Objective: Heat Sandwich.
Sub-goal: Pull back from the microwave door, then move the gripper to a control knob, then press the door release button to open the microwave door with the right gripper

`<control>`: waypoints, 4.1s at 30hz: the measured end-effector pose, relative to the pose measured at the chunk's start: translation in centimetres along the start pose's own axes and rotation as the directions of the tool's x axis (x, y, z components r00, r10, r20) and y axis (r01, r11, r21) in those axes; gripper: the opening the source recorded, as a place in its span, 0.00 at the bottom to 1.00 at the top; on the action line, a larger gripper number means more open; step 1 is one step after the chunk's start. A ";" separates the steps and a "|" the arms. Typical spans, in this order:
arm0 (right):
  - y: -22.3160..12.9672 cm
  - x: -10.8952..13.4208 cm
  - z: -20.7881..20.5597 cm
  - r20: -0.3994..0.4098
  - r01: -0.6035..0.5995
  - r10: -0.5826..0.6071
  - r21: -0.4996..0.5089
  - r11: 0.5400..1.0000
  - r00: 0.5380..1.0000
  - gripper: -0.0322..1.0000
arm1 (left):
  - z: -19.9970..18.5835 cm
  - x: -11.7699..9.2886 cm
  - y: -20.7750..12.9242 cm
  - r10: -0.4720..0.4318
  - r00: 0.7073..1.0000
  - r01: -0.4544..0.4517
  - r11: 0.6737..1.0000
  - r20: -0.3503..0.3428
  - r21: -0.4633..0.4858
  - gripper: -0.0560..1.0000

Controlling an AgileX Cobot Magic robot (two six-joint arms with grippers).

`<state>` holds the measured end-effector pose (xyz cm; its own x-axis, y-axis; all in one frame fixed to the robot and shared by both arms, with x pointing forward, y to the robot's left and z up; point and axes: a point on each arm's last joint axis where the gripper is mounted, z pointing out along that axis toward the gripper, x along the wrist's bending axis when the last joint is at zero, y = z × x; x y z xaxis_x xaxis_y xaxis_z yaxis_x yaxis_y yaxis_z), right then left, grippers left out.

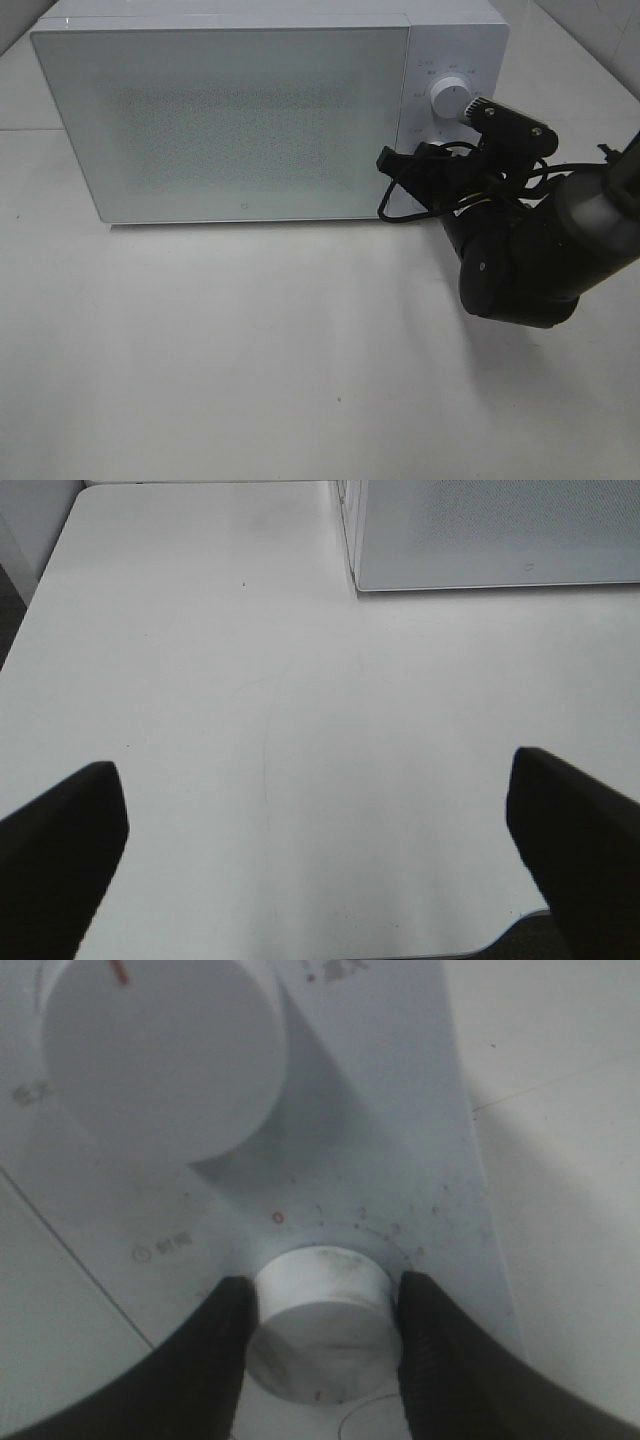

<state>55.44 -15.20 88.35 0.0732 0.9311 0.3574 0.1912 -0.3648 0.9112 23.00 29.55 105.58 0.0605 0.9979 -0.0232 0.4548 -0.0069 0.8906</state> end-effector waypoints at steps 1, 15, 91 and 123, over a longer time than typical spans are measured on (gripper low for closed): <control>0.0 0.0 0.0 -0.001 -0.088 0.088 -0.002 0.996 0.996 0.45 | 0.0 0.0 0.0 0.000 1.000 0.000 1.000 0.000 0.000 0.97; -0.1 0.0 -0.1 -0.006 -0.577 0.577 0.007 0.817 0.817 0.45 | 0.0 0.0 0.0 0.000 1.000 0.000 1.000 0.000 0.000 0.97; 0.4 0.9 -0.7 -0.020 -0.931 0.939 0.118 0.344 0.344 0.76 | 0.0 0.0 0.0 0.000 1.000 0.000 1.000 0.000 0.000 0.97; 4.2 1.6 -9.6 -0.091 -0.050 0.138 0.635 0.771 0.986 0.77 | 0.0 0.0 0.0 0.000 1.000 0.000 1.000 0.000 0.000 0.97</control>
<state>46.98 -15.28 94.68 0.0100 0.8676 0.4972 0.7649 -0.3269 0.5551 23.00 29.55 105.58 0.0605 0.9979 -0.0232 0.4548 -0.0069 0.8906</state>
